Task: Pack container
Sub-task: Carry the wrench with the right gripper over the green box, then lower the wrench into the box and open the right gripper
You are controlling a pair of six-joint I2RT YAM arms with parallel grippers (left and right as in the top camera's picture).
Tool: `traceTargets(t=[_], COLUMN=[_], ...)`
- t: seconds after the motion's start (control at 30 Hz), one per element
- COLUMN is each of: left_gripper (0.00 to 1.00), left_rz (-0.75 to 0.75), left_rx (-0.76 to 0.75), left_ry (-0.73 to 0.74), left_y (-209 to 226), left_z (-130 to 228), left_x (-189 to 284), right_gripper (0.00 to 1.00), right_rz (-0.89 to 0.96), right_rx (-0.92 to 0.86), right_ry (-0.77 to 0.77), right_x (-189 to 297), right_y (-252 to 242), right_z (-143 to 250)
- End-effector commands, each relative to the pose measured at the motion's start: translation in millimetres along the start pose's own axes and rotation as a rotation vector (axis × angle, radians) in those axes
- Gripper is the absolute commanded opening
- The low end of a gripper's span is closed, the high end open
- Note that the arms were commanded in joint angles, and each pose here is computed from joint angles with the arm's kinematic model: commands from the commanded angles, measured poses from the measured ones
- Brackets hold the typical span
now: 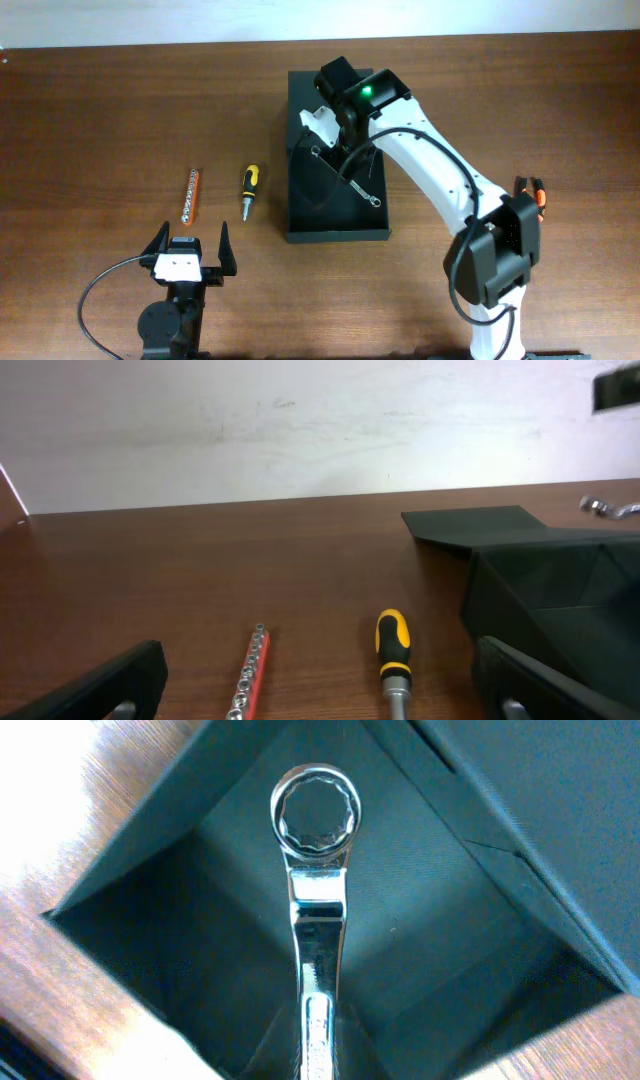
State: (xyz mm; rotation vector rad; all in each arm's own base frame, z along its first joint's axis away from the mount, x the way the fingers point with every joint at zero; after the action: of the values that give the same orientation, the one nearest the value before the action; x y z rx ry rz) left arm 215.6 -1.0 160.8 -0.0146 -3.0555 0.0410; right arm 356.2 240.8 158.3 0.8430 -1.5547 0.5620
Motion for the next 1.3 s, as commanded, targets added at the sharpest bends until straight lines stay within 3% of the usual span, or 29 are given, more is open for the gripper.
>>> traceTargets(t=[0.0, 0.9, 1.27], left_gripper=[0.99, 0.99, 0.99], left_rz=[-0.011, -0.011, -0.011], left_rx=[0.009, 0.009, 0.009], left_ry=[-0.001, -0.001, -0.001], left_y=[2.0, 2.0, 2.0], left_z=[1.5, 1.5, 1.5], left_x=[0.0, 0.0, 0.0], right_gripper=[0.06, 0.06, 0.10], right_rz=[-0.025, -0.111, -0.107], right_rx=[0.020, 0.004, 0.007], right_ry=[-0.008, 0.138, 0.127], right_x=[-4.1, -83.2, -89.1], right_y=[5.4, 7.0, 5.4], right_z=[-6.3, -1.9, -4.0])
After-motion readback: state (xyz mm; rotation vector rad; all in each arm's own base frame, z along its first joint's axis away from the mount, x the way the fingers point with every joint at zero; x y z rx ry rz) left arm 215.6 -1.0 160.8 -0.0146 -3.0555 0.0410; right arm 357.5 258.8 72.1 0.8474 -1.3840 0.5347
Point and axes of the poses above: each gripper's point midway between its finger pads, its own x axis back along the fingers, its own y axis along the line the jaws close on, z = x × y, the point moved 3 cm from there along x, back along the fingers, and after that the axes turned 4 degrees about x, right-handed, at the moved point
